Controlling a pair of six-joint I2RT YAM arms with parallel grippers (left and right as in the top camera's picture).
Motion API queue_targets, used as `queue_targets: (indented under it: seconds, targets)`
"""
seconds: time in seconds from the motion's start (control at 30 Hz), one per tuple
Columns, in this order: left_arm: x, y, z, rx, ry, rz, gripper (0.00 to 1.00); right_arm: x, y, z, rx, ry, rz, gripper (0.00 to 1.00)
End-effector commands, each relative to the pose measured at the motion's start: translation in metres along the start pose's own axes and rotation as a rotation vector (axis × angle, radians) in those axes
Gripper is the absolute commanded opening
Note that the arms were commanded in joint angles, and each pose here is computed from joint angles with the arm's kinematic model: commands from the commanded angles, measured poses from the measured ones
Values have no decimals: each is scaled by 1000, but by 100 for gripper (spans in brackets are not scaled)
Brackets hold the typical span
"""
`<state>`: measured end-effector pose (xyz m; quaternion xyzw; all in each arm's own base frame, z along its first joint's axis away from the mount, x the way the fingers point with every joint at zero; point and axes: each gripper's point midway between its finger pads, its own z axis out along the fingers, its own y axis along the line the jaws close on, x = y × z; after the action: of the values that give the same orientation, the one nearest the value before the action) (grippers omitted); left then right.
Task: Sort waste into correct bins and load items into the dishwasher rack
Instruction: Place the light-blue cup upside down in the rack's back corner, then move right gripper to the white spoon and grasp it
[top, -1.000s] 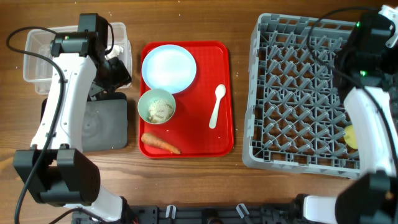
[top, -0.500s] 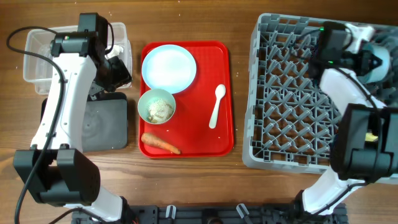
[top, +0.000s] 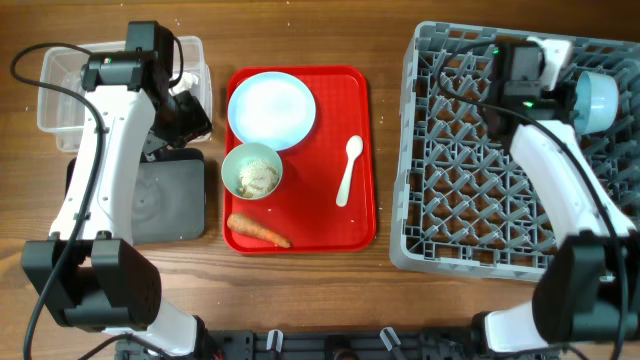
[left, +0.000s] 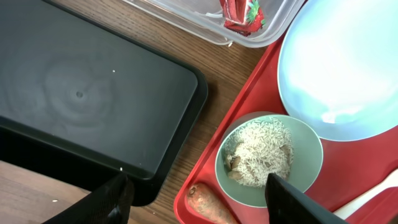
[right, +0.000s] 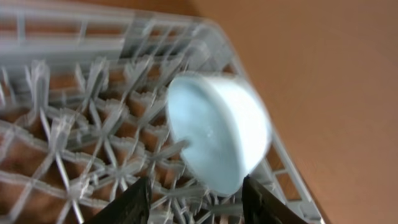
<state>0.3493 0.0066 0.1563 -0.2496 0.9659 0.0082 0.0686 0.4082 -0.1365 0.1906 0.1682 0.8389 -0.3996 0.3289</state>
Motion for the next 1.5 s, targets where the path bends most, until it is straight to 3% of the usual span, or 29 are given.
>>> queue_targets:
  seconds: [0.0,0.1,0.27,0.37,0.43,0.47,0.5,0.67,0.73,0.83,0.97,1.13,1.47]
  targets:
    - [0,-1,2,3,12,-19,69,-28,-27,1,-67,-76,191,48]
    - [1,0,2,3,13,-19,69,-28,-22,20,-193,-63,243,48]
    - [1,-1,2,3,13,-19,70,-7,-50,65,-193,20,417,39]
    - [1,-1,2,3,13,-19,70,17,-55,89,-167,105,518,39]
    - [1,-1,2,3,13,-19,70,25,-36,93,-261,144,517,39]
    - [1,-1,2,3,13,-19,70,14,6,76,-542,106,364,35]
    - [0,-1,2,3,12,-19,70,9,26,60,-701,65,251,34]
    - [1,-1,2,3,13,-19,70,-4,4,36,-697,36,299,35]
    - [1,-1,2,4,13,-19,70,-16,-16,28,-637,-11,314,45]
    - [1,-1,2,4,13,-19,70,-16,-21,21,-638,-13,315,46]
    - [1,-2,2,9,16,-18,71,0,7,-2,-828,67,293,46]
    - [1,-2,2,9,16,-18,84,22,33,-31,-970,187,271,56]
    - [1,-2,2,9,16,-18,91,53,150,-189,-1295,183,-163,63]
